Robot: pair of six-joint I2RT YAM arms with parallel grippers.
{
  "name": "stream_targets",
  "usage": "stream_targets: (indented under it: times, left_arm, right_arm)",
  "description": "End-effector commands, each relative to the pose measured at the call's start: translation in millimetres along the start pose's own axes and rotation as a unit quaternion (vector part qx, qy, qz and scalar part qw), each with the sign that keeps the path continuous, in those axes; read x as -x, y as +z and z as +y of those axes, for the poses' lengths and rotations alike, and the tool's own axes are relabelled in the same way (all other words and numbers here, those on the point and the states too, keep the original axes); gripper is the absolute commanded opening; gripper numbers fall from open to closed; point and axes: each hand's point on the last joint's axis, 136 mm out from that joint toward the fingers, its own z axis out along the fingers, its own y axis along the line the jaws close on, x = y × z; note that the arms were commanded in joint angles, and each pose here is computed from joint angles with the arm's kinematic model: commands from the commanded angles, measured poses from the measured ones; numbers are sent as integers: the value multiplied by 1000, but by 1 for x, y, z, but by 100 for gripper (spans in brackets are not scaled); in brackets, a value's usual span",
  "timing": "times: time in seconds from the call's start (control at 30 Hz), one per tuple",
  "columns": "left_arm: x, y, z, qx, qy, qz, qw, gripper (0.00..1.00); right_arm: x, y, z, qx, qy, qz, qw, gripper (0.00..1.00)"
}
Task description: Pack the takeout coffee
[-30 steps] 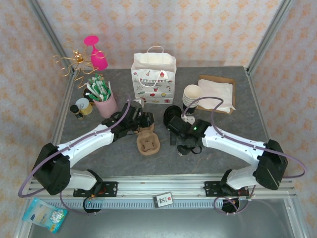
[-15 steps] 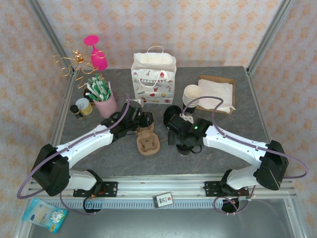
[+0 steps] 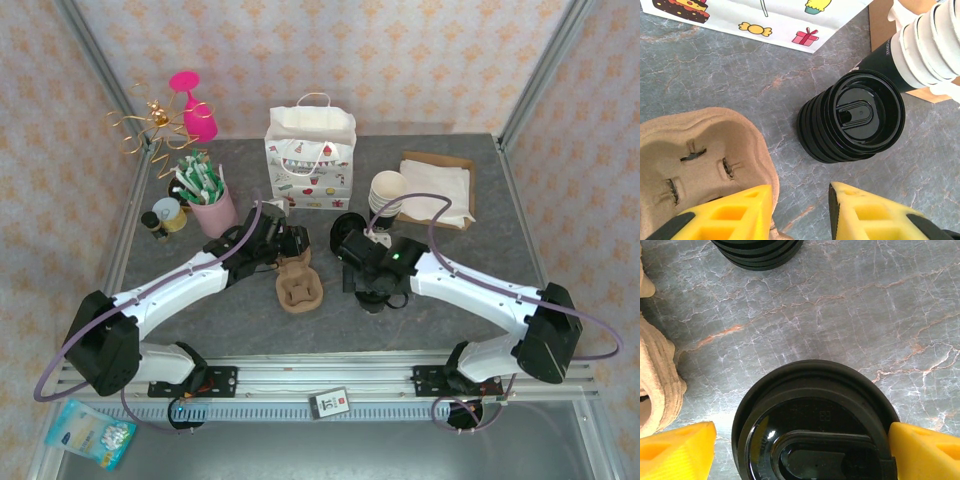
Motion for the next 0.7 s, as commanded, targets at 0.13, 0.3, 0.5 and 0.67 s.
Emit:
stream_targets:
  times: [0.13, 0.3, 0.5, 0.67]
  left_arm:
    - [1, -7, 3, 5, 3, -8, 1000, 37]
    - [0, -6, 2, 2, 1, -5, 1000, 37]
    - [1, -7, 1, 1, 0, -6, 1000, 37]
    - [1, -8, 0, -1, -1, -6, 1000, 37]
  right_arm:
    - [-2, -1, -21, -53, 4, -5, 999, 83]
    - [-4, -1, -23, -54, 13, -6, 998, 87]
    - [-3, -3, -23, -50, 19, -10, 998, 98]
    - [1, -8, -20, -38, 20, -15, 999, 100]
